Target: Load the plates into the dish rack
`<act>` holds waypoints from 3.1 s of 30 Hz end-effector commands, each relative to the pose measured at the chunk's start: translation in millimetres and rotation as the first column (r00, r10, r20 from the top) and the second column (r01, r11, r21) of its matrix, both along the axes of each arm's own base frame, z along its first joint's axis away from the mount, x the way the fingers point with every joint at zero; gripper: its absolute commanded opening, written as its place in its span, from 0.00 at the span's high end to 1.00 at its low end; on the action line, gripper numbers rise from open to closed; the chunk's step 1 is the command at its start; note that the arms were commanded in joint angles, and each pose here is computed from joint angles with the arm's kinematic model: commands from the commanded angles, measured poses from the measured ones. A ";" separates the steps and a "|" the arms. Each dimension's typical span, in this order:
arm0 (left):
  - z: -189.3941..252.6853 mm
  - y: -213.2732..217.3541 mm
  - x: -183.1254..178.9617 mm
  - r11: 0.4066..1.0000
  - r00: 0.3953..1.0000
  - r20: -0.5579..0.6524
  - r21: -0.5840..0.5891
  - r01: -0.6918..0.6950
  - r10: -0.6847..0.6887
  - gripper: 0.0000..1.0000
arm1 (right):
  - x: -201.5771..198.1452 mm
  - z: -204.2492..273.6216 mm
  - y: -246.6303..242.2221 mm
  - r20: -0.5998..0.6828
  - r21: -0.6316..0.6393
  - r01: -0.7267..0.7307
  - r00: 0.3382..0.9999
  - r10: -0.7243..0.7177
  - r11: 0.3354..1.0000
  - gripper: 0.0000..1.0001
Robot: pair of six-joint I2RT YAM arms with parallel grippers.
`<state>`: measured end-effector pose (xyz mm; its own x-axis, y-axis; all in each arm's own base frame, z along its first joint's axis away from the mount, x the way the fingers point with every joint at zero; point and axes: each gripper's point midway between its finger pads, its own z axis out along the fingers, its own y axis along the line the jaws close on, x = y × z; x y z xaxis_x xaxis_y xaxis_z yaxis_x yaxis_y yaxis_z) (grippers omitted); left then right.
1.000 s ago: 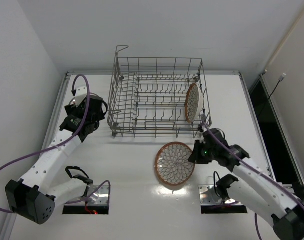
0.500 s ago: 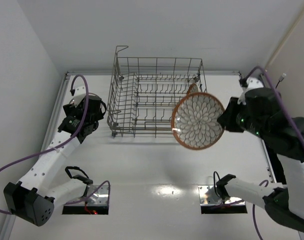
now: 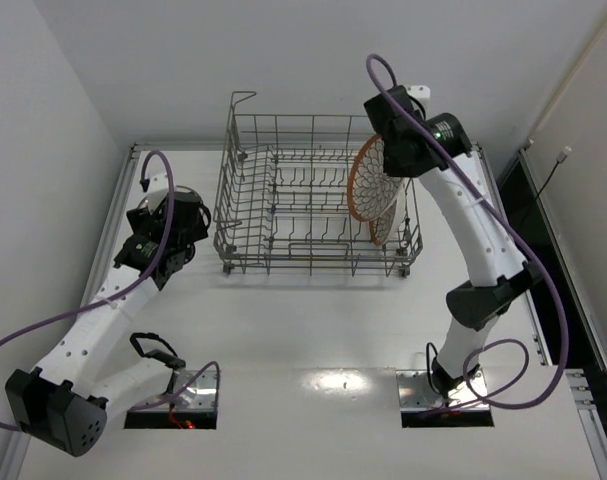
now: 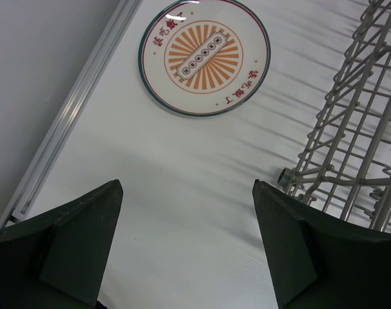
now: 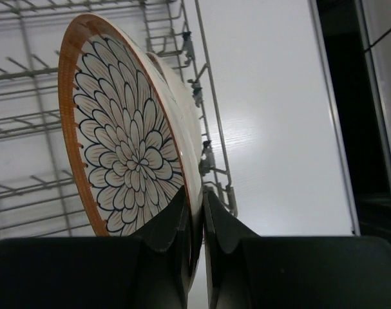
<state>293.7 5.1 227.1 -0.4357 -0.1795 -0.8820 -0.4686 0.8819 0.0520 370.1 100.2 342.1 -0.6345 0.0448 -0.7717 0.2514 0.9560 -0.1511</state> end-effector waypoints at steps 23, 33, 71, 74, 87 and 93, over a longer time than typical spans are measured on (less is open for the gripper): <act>9.1 0.7 -8.4 0.999 0.999 0.042 0.008 0.034 -0.035 0.20 | 85.2 -37.1 -13.2 0.087 -0.393 0.127 0.991 -0.101 0.911 1.00; 12.5 4.3 -10.1 1.000 0.998 0.054 0.016 0.018 -0.019 0.20 | 74.7 -89.1 12.8 -0.019 -0.518 0.038 0.998 -0.056 0.855 1.00; 95.8 -0.2 56.6 0.993 0.972 0.205 0.022 -0.119 0.112 0.10 | 19.8 6.7 82.8 0.151 0.128 -0.274 0.955 0.255 0.953 0.03; 88.0 -7.8 75.6 0.994 0.978 0.182 0.013 -0.107 0.103 0.10 | 4.9 8.3 92.1 0.174 0.188 -0.355 0.930 0.325 0.916 0.02; -3.6 33.1 161.8 0.947 0.953 -0.033 -0.102 -0.304 0.303 0.09 | -43.1 -13.1 94.4 0.168 0.298 -0.467 0.884 0.436 0.833 0.01; -53.1 32.4 195.0 0.953 0.979 -0.098 -0.233 -0.196 0.177 0.09 | -50.3 -9.9 84.4 0.176 0.285 -0.453 0.891 0.419 0.844 0.01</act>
<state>466.3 46.1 180.8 -0.4516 -0.3973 -0.7989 -0.6842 0.7289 0.0243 317.0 184.5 308.2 -0.6264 -0.0157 -0.7793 -0.1952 0.9711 0.1374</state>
